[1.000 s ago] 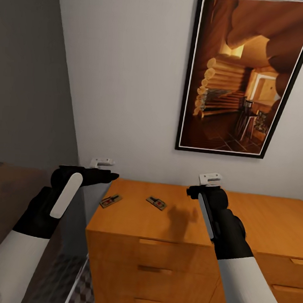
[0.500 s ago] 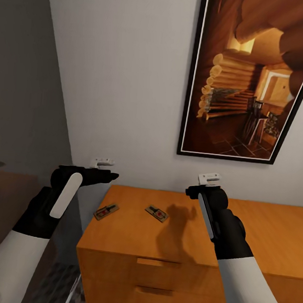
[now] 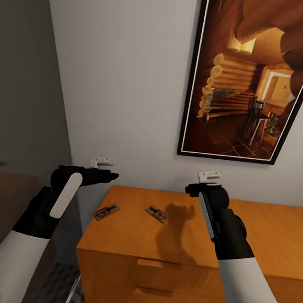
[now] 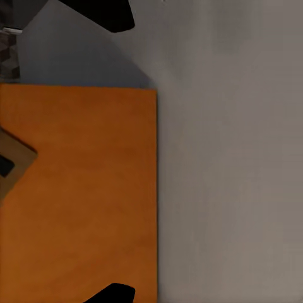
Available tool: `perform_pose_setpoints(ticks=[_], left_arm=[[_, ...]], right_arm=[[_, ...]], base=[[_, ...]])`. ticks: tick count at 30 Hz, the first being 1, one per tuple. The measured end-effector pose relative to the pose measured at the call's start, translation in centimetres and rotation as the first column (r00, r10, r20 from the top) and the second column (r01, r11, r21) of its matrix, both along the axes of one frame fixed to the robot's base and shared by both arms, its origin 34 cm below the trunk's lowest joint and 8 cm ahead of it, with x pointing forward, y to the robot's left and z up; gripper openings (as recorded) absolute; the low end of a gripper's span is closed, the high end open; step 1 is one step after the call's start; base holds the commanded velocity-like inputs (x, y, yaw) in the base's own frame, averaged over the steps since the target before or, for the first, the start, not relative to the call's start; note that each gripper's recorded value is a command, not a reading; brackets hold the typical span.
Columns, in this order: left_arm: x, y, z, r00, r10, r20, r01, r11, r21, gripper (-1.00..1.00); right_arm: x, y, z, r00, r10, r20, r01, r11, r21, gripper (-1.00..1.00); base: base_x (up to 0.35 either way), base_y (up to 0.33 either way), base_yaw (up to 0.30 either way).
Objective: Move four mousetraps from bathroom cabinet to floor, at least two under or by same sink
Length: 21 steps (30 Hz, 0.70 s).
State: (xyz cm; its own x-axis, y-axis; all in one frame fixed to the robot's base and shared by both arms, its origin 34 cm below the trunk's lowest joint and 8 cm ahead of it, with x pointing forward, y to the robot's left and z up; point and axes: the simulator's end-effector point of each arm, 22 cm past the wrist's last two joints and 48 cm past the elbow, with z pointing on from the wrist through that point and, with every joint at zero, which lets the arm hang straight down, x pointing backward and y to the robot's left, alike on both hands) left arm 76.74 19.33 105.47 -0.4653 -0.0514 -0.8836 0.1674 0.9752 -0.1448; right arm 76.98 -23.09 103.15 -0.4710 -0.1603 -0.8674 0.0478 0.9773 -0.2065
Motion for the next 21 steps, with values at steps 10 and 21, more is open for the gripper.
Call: perform_pose_setpoints(ticks=[10,21], left_arm=[[0.00,0.00,0.01,1.000,0.000,0.000,0.000,1.000,0.000,1.00],[0.00,-0.05,-0.05,1.000,-0.001,-0.001,0.001,1.000,0.000,1.00]], right_arm=[[-0.04,-0.02,0.52,1.000,0.002,0.012,-0.002,1.000,0.005,1.00],[-0.03,0.08,0.44,1.000,0.006,0.011,-0.006,1.000,0.006,1.00]], base=[[0.001,0.000,0.183],[0.000,0.000,0.057]])
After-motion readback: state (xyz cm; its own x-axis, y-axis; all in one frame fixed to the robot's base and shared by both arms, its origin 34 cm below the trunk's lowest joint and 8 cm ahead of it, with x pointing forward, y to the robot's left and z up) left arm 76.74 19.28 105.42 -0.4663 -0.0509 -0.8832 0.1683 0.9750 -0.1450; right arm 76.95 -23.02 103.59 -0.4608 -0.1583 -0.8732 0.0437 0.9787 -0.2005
